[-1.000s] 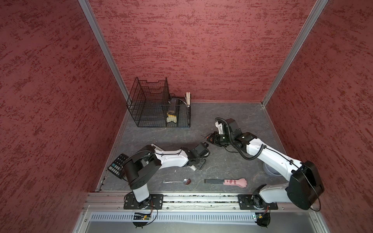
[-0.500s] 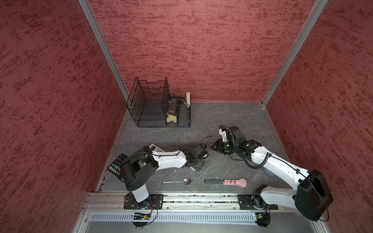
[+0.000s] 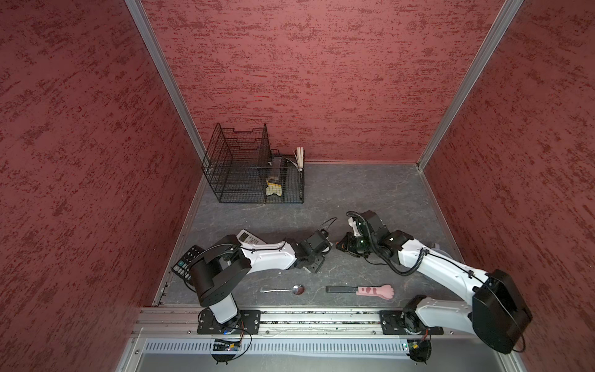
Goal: Unload the batteries from the remote control
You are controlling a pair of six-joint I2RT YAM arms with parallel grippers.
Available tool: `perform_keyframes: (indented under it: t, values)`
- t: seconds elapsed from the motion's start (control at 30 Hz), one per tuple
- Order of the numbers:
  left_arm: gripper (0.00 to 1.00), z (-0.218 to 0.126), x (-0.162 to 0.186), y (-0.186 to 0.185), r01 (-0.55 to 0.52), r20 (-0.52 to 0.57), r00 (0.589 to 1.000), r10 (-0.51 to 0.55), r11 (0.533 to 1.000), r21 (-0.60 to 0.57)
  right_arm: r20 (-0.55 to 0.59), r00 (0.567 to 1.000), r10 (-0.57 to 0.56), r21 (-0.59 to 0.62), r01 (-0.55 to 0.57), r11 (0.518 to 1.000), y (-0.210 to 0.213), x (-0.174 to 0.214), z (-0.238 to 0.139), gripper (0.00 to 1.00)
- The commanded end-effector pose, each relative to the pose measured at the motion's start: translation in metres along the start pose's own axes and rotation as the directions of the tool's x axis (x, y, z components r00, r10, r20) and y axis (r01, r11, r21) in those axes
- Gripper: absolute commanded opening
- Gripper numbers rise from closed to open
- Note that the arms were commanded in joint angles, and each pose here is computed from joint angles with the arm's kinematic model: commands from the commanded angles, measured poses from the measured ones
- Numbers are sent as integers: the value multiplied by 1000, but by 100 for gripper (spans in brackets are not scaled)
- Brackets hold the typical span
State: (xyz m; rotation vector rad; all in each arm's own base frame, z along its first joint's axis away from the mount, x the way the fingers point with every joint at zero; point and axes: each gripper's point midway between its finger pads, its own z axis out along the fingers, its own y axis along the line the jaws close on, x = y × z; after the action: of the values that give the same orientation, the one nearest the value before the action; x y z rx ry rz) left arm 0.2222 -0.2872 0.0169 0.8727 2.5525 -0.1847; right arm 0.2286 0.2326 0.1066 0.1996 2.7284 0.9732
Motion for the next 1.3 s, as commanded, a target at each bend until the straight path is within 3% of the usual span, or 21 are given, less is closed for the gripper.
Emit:
perform_keyframes:
  t: [0.0, 1.27]
  values:
    - [62, 10, 37, 7, -17, -117, 993, 14, 1000, -18, 16, 1000, 13, -18, -13, 1000, 4, -1, -2, 0]
    - [62, 14, 40, 2, -22, -129, 991, 22, 1000, 3, -7, 999, 36, 39, -36, 999, -22, 8, 16, 0]
